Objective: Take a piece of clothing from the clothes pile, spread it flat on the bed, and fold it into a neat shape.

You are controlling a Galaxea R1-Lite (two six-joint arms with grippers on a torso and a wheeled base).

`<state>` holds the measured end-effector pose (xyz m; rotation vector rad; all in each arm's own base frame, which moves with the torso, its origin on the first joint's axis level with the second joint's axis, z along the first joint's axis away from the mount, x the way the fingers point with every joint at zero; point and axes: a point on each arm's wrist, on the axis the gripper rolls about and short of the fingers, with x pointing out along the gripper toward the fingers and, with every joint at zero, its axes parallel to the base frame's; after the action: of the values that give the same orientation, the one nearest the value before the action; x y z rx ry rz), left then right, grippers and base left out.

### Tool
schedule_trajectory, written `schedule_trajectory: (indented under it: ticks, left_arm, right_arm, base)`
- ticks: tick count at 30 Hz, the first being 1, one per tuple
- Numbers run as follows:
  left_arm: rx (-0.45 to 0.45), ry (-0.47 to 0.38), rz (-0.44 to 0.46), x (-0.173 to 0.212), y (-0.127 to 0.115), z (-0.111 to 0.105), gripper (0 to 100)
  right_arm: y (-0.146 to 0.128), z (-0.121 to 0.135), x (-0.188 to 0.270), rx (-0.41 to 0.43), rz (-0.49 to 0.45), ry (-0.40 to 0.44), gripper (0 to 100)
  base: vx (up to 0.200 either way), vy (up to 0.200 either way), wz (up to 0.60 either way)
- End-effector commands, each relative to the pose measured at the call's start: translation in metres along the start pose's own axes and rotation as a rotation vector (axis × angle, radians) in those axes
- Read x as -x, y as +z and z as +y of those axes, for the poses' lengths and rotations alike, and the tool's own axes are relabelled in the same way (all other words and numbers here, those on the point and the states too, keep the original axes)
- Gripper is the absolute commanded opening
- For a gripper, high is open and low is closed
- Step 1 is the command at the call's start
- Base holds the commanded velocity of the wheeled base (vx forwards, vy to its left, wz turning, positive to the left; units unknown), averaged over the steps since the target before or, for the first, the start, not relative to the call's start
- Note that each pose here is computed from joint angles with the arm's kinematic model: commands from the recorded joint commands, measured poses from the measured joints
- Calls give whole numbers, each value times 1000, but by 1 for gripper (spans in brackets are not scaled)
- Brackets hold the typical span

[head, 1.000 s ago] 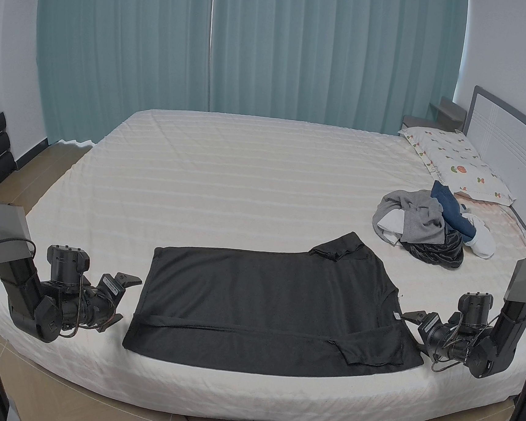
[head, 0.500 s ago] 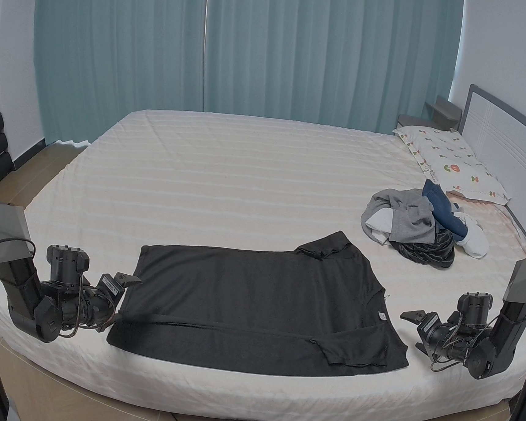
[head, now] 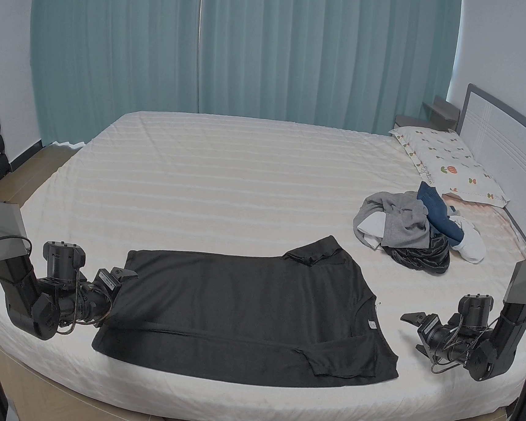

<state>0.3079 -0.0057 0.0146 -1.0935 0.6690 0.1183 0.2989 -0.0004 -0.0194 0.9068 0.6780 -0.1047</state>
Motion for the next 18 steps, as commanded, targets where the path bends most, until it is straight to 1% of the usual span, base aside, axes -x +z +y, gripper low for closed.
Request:
schedule_trajectory:
  ticks: [1,11,18]
  left_arm:
    - [-1,-5,-3,0,1,-1,100]
    - [2,4,3,1,-1,1,100]
    - [51,-9,0,1,0,-2,100]
  right_arm:
    - [0,0,0,0,2,-2,100]
    - [-1,-1,0,-1,4,-4,100]
    - [-2,-2,1,-2,6,-7,100]
  base:
    - [0,0,0]
    - [0,0,0]
    - [0,0,0]
